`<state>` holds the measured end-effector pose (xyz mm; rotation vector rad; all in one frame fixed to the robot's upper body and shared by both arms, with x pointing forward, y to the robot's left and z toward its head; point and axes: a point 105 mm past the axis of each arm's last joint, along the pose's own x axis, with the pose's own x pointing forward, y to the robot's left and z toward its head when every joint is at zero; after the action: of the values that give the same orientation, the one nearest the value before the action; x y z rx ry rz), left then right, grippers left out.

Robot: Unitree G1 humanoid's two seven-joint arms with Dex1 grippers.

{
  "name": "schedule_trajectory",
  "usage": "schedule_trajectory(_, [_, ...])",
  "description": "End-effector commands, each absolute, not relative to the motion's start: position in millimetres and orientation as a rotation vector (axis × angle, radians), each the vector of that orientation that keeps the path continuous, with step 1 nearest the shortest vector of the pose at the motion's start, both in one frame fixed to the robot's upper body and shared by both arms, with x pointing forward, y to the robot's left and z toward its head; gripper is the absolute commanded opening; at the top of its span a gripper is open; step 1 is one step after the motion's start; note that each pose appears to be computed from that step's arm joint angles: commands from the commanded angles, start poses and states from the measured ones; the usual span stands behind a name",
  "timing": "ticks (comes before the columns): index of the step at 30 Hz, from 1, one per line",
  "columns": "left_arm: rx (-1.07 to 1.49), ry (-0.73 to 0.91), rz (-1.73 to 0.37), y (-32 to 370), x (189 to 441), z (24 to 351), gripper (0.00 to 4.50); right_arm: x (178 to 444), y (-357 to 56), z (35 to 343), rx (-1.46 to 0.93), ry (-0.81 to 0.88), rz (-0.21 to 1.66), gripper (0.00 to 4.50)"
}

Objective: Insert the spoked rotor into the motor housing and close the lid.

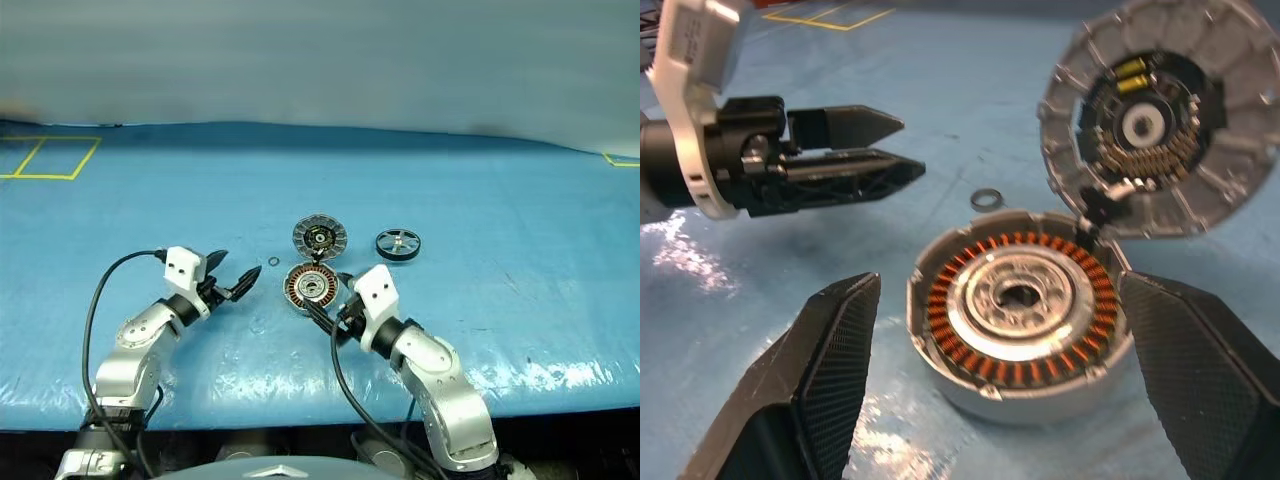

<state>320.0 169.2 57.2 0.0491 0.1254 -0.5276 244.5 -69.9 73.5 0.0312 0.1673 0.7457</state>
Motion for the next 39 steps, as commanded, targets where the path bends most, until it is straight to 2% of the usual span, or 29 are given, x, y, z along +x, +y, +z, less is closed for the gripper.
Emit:
schedule_trajectory(1, [0.073,0.142,-0.620,158.6,330.5,56.2,4.50,245.3,-82.7,71.3,-0.032,0.059,0.676,4.00])
schedule_trajectory(6, [0.157,0.171,-0.677,150.4,351.8,52.7,4.50,237.9,-91.2,50.9,-0.073,0.067,0.605,4.00])
schedule_trajectory(14, [0.260,0.235,-0.698,142.7,369.3,37.2,4.50,236.6,-92.8,50.5,-0.089,0.048,0.579,4.00])
schedule_trajectory(17, [0.273,0.260,-0.706,143.5,368.8,30.4,3.89,236.4,-94.2,49.8,-0.109,0.045,0.580,4.04])
schedule_trajectory(26, [0.337,0.321,-0.705,159.7,351.5,9.9,0.87,234.7,-95.0,43.6,-0.119,0.063,0.580,4.04])
schedule_trajectory(27, [0.350,0.329,-0.708,162.5,348.8,8.7,0.64,234.3,-94.6,43.2,-0.120,0.064,0.582,4.04])
schedule_trajectory(32, [0.374,0.284,-0.700,173.1,337.3,32.0,0.63,231.4,-89.8,43.6,-0.134,0.053,0.619,4.04])
schedule_trajectory(34, [0.330,0.230,-0.702,168.1,332.6,53.8,0.63,230.4,-88.2,44.2,-0.132,0.045,0.627,4.04])
schedule_trajectory(39, [0.292,0.176,-0.793,142.9,317.8,81.9,0.63,228.6,-84.2,40.2,-0.137,0.044,0.644,4.04])
